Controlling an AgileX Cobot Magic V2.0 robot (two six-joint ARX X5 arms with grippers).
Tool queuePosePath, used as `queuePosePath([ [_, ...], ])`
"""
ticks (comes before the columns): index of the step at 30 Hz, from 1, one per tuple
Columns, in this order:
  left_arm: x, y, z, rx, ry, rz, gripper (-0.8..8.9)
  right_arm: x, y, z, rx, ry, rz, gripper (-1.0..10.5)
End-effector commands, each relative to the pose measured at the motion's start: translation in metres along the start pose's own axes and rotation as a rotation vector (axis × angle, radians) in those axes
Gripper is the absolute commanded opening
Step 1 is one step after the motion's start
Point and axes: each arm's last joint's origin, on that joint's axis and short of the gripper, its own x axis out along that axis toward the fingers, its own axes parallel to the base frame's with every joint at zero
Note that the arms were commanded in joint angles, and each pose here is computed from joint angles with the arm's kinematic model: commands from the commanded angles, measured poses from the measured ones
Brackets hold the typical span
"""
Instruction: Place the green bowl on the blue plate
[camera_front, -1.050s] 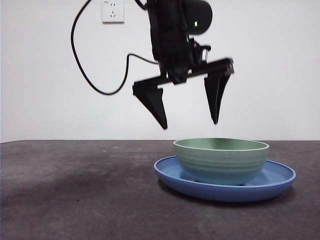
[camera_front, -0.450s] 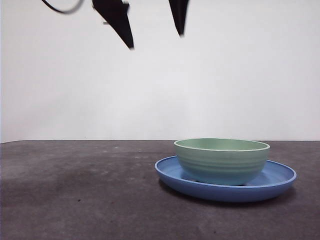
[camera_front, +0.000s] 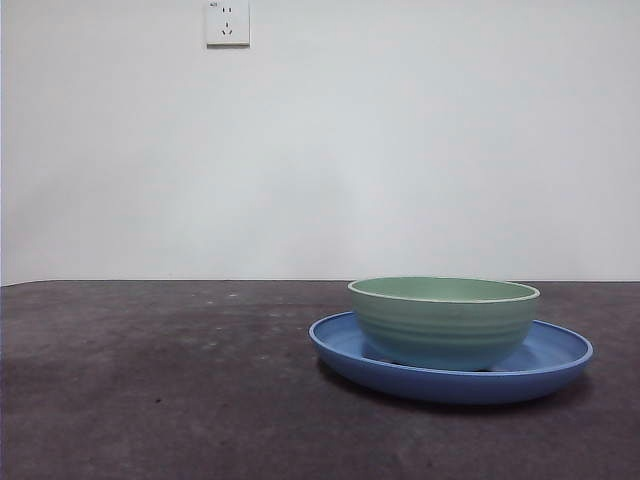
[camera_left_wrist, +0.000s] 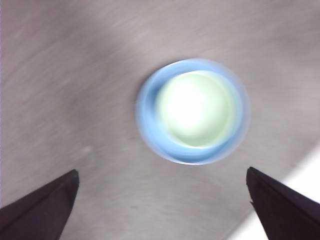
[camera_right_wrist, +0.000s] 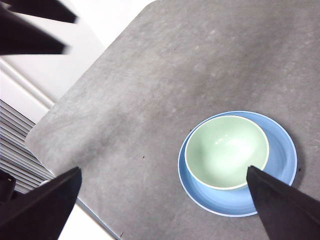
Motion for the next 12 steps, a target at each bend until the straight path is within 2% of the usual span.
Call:
queuePosePath([
  [1, -0.025, -0.004, -0.012, 0.075, -0.027, -0.063, 6.26, -0.003, 0.003, 0.004, -0.022, -0.017, 0.007, 6.0],
  [6, -0.063, 0.000, -0.043, 0.102, -0.100, -0.081, 6.26, -0.003, 0.003, 0.004, -0.022, -0.017, 0.007, 6.0],
  [12, -0.078, 0.005, -0.101, 0.098, -0.238, -0.064, 6.26, -0.003, 0.003, 0.004, -0.021, -0.017, 0.008, 6.0],
])
